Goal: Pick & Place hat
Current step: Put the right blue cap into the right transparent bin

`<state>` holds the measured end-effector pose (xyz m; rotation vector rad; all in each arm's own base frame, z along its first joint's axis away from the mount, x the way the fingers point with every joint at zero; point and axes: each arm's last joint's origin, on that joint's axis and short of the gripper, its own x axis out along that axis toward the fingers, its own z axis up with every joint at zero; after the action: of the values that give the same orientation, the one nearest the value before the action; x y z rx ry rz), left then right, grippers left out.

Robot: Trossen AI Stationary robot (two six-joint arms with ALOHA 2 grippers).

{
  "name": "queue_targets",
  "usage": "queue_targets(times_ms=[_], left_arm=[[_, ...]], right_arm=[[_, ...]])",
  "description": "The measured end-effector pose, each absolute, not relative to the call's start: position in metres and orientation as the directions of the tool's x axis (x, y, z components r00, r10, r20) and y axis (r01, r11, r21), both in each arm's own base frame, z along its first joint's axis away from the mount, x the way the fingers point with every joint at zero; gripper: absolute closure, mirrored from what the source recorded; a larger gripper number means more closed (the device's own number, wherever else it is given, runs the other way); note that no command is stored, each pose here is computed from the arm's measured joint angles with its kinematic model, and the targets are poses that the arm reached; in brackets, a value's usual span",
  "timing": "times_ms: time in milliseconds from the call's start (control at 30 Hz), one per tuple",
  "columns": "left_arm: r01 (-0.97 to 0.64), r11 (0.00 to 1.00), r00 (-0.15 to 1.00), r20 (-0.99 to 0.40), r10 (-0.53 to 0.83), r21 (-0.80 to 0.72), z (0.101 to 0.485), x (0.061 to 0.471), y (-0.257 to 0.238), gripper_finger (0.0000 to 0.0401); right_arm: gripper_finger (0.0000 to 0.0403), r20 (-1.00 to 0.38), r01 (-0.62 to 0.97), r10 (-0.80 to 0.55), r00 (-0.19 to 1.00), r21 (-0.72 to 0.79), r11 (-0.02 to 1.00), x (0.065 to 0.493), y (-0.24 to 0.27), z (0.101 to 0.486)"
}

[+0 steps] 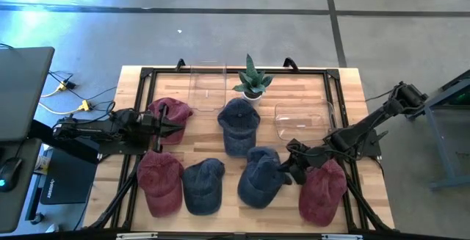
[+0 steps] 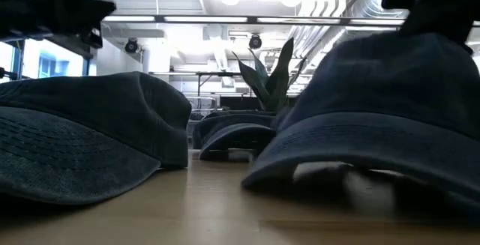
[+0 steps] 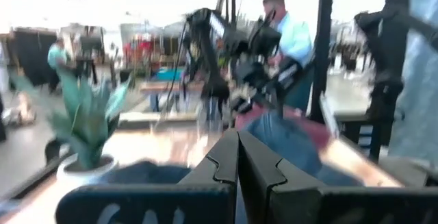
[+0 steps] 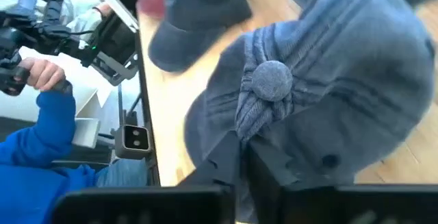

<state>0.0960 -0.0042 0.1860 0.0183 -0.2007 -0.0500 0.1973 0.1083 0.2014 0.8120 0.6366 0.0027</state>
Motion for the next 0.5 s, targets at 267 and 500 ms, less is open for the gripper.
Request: queue_targets(times_ms=[267,500], left_arm=[[0.071,0.997,0.966,0.248,-0.076,0.03,0.191,0.095,-0.005,0.0401],[0.147,0.987,0.911,0.379,-0.16,0.063,0.204,0.09,-0.007,0.0401]], right_arm=[[0.0398,-0.604,0.196,0.207,0.77,0.532,0.824,0.231,0.128,0.242],[0.0398,-0.665,0.085,0.171,0.727,0.335,0.939,0.269,0.15,0.299]])
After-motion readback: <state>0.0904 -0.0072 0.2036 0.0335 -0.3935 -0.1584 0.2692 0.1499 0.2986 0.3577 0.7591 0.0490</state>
